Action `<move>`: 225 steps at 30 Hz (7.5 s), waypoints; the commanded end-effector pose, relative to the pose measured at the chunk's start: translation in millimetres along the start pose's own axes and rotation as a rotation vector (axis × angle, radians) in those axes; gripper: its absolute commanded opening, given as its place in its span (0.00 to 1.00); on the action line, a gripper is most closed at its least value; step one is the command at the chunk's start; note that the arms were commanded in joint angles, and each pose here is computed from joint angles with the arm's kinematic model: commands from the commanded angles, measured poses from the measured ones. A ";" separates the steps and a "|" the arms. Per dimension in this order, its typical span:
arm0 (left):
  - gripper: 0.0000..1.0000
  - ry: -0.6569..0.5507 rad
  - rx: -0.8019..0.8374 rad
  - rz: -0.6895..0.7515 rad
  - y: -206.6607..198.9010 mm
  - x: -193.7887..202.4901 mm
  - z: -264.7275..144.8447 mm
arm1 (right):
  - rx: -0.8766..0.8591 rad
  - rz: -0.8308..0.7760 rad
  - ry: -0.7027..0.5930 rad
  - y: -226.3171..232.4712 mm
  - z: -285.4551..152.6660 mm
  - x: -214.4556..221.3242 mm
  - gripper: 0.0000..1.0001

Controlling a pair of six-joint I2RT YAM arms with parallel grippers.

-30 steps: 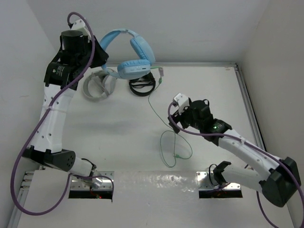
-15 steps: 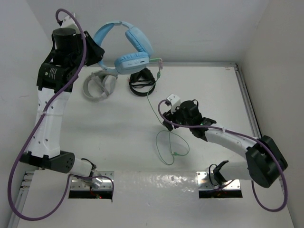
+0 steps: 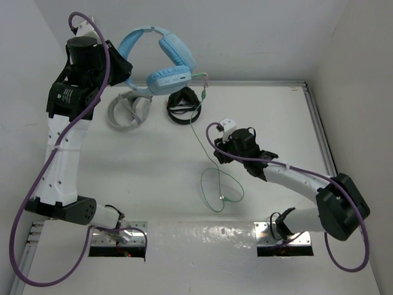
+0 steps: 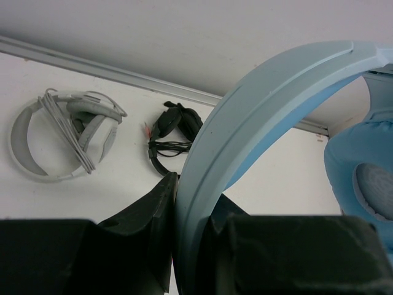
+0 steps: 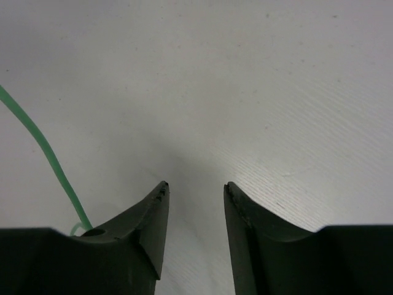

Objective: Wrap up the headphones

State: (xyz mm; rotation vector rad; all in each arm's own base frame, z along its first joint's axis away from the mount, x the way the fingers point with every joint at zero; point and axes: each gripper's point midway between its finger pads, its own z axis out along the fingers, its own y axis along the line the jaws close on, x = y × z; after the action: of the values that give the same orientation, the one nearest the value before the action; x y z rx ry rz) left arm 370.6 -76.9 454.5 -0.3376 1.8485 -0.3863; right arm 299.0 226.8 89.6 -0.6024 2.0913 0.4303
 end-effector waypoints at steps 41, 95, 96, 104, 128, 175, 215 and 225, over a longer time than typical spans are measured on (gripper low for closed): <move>0.00 0.130 -0.061 -0.105 37.9 77.1 66.2 | -0.462 -0.227 0.228 239.5 -11.2 -130.7 0.00; 0.00 0.291 0.534 0.573 -17.8 189.9 -25.4 | 0.435 -0.211 -0.360 -65.8 -117.8 -249.9 0.00; 0.00 0.294 0.553 0.525 -25.6 185.5 -31.0 | 0.397 -0.193 -0.385 -63.4 -115.0 -250.1 0.00; 0.00 0.324 0.694 0.350 -64.0 168.9 -60.0 | 0.159 -0.150 -0.433 -34.9 -91.1 -249.8 0.33; 0.00 0.210 0.752 0.143 -123.2 72.1 -68.7 | 0.077 0.183 -0.320 -36.3 61.6 -142.0 0.69; 0.00 0.095 0.166 -0.157 -8.6 44.1 81.1 | -0.413 -0.319 0.080 244.5 57.7 -101.9 0.00; 0.00 0.277 0.145 0.898 84.0 219.4 54.2 | 0.431 -0.335 0.036 37.4 -95.8 -191.8 0.00; 0.00 0.221 0.292 0.738 33.4 180.4 13.6 | 0.480 -0.223 -0.170 -42.8 -68.6 -199.5 0.00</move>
State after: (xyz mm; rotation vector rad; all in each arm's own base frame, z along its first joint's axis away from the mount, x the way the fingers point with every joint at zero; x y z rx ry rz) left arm 347.4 -128.8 258.9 0.6111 1.9378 -0.1325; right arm 343.9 252.2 231.2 -0.7251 2.0114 -0.1000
